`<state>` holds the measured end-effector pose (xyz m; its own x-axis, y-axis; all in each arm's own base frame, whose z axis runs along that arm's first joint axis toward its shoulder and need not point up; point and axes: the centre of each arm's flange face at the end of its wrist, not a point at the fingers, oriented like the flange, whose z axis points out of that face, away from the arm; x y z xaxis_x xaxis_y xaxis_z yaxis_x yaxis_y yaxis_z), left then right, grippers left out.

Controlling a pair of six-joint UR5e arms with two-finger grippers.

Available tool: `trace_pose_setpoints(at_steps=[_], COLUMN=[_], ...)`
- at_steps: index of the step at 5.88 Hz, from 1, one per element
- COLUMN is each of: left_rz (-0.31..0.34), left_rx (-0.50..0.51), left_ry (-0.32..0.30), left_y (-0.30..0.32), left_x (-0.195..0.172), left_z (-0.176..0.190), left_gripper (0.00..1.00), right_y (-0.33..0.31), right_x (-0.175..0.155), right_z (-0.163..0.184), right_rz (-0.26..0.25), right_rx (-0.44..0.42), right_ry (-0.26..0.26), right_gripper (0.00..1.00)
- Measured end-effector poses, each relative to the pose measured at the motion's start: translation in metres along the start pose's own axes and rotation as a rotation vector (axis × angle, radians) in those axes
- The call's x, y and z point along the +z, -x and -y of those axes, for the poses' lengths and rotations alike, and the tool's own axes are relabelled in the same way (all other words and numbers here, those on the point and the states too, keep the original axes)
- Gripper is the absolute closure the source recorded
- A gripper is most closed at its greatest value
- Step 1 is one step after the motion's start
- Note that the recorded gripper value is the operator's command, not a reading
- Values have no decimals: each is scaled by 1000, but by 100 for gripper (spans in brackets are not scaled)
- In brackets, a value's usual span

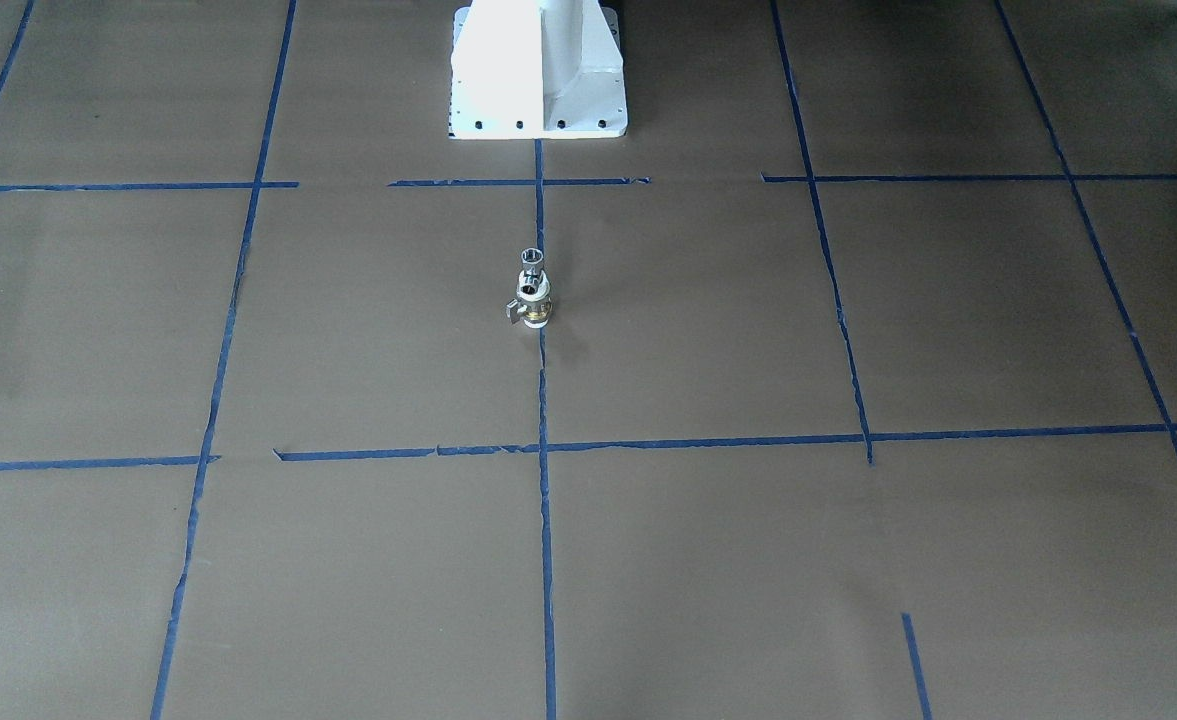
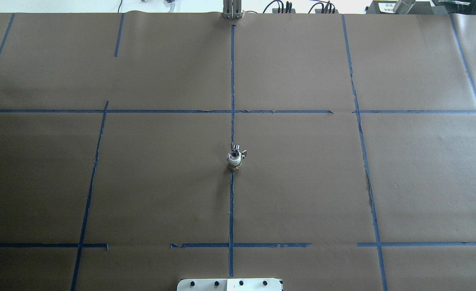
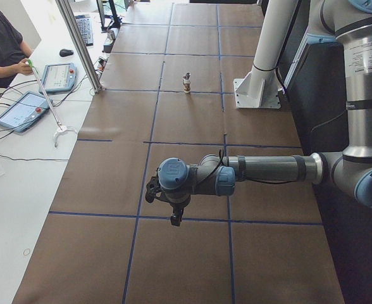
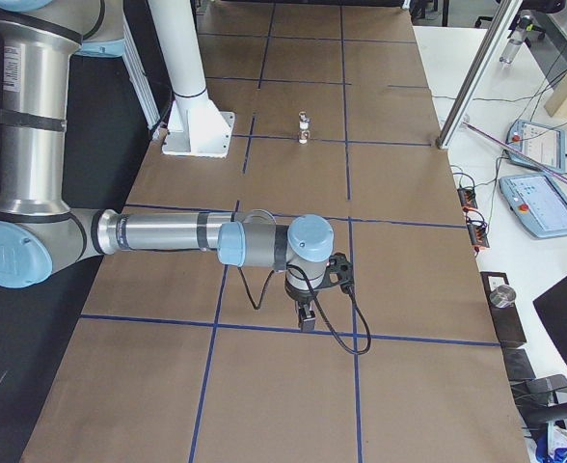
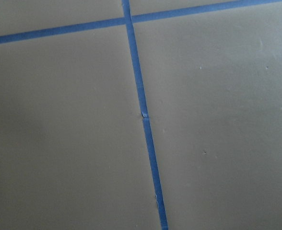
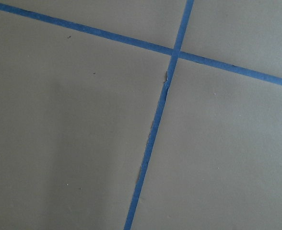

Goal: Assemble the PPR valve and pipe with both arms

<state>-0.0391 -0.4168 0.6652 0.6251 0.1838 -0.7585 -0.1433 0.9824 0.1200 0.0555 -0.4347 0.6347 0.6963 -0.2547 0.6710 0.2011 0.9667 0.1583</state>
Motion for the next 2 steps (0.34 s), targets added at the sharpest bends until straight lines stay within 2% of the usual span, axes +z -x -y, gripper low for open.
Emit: trace_pose_setpoints(at_steps=[2], left_rz=[3], left_rx=[6], left_ry=[1], left_y=[-2], left_x=[-1], left_z=[0], left_gripper=[0], right_y=[0], right_x=[0], right_z=[0], right_rz=[1], right_rx=[-1], right_ry=[0], right_gripper=[0])
